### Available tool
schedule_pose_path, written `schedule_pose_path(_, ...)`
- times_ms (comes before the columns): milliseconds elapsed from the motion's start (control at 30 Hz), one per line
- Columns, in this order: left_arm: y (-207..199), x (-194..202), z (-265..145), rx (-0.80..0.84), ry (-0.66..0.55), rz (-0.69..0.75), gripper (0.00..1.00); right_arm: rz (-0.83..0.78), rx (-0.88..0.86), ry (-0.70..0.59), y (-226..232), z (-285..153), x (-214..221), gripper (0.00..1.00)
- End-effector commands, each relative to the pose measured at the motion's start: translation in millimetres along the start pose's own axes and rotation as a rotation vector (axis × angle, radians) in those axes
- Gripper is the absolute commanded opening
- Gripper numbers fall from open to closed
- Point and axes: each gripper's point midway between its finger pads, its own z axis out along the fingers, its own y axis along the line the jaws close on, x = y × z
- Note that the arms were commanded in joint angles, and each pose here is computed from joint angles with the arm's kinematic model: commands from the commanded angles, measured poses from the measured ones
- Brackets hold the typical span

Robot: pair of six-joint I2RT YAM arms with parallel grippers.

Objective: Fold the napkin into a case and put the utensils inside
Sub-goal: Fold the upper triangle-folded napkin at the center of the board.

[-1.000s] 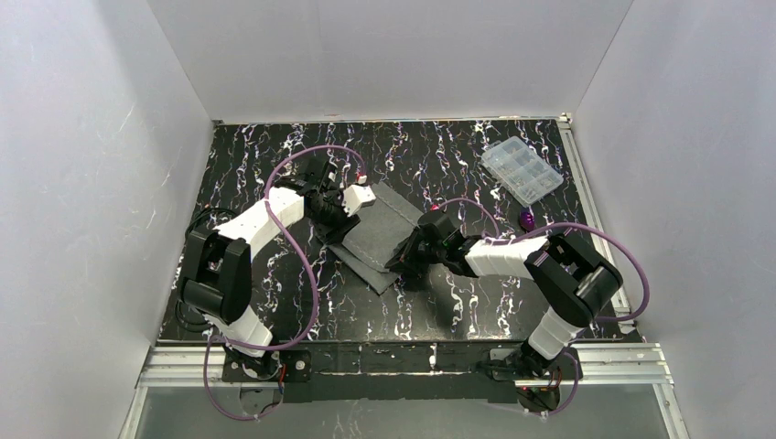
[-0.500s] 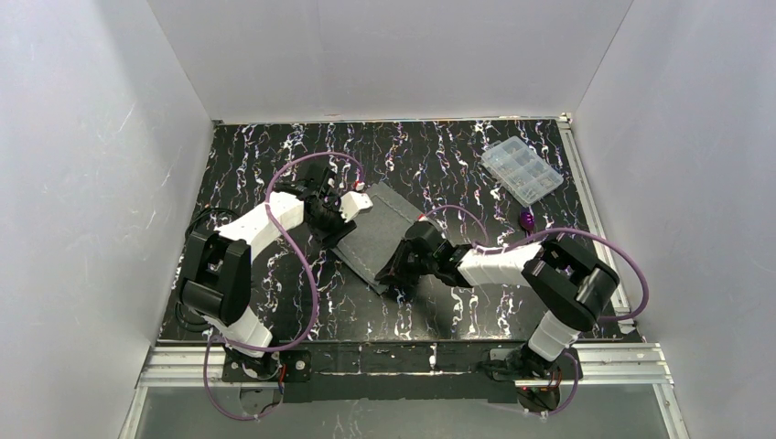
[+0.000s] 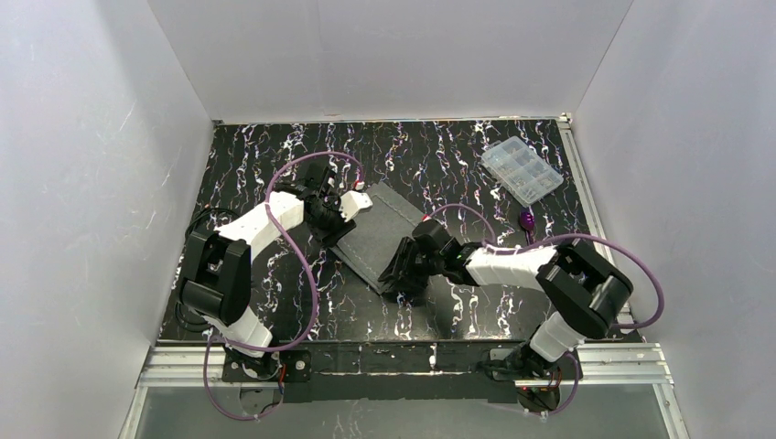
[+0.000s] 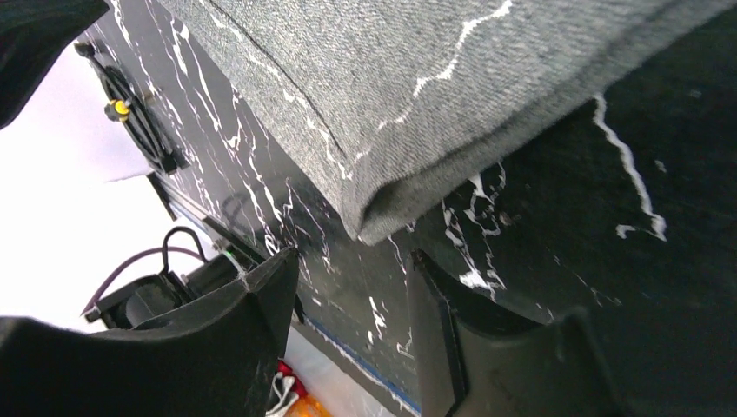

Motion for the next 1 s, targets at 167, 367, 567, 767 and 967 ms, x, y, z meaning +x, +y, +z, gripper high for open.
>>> schedule_pose_path(167,-2,-9,-18,0.002,-0.025,0.009,0.42,-0.108,-0.053,-0.076,23,-74,-71,0.52)
schedule_pose_path(367,-15,-31,-47,0.069,-0.097,-0.017,0.42,-0.134,-0.038,-0.068,26,-67,-131,0.4)
schedule_pose_path(567,-11,-32,-38,0.07,-0.087,-0.024,0.41,-0.134,0.003,-0.042,7,-41,-149,0.28)
schedule_pose_path(767,-4,-19,-16,0.042,-0.047,-0.013,0.41,-0.054,0.039,-0.01,-42,-38,-149,0.23)
schedule_pose_path(967,5,-6,2,0.015,0.001,0.017,0.4,-0.016,0.095,0.004,-76,-29,-149,0.21)
